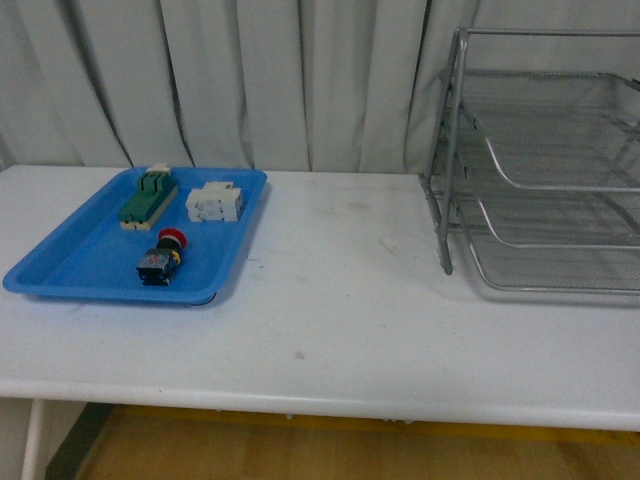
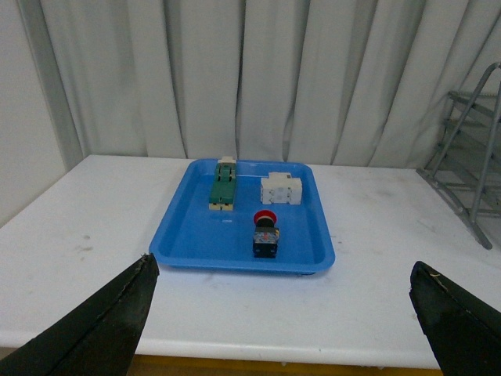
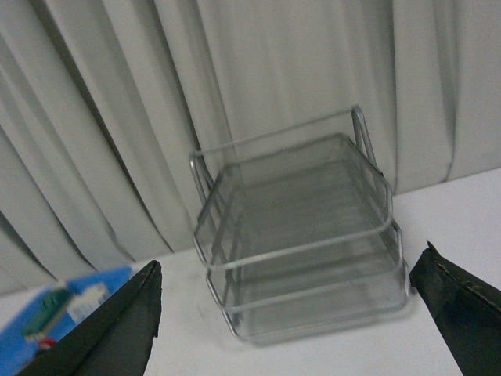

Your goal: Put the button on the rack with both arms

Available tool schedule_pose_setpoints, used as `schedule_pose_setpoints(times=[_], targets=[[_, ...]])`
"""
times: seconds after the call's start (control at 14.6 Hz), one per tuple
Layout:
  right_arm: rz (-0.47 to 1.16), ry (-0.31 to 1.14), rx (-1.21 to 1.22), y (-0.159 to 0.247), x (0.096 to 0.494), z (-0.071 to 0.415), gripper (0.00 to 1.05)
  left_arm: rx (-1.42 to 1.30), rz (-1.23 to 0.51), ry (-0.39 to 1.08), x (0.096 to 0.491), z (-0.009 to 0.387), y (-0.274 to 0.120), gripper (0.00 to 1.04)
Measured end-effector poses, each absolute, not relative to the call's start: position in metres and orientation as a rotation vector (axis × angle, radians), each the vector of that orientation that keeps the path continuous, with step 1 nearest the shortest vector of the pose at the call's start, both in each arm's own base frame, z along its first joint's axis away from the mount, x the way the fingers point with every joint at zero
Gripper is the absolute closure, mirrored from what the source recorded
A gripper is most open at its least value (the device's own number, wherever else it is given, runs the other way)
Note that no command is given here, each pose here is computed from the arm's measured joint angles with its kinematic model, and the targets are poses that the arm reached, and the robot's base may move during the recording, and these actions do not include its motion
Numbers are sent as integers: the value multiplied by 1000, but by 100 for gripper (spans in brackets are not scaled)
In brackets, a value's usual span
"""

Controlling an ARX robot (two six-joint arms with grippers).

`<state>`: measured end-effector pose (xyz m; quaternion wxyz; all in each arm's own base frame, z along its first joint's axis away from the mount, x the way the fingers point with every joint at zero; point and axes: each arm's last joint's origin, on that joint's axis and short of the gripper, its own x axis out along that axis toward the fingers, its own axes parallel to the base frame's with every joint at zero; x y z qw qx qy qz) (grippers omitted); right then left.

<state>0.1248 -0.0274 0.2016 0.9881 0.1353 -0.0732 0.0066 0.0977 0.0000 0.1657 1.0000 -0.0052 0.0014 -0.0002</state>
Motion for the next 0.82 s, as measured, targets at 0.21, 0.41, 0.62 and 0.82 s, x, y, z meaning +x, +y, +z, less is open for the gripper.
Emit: schedule_pose_setpoints(times=[0.21,0.41,0.62,0.82], targets=[[11,-314,444,-73,179,250,6,-10,0,3,98,166,0,7],[95,-279,793,-110,242,233,6,-10,0,3,98,166,0,7],[-43,80,1730,-73,306,117,6,-10,0,3,98,166,0,7],[-36,170,1754,-52,318,100,6,-10,0,3,98,166,0,7]])
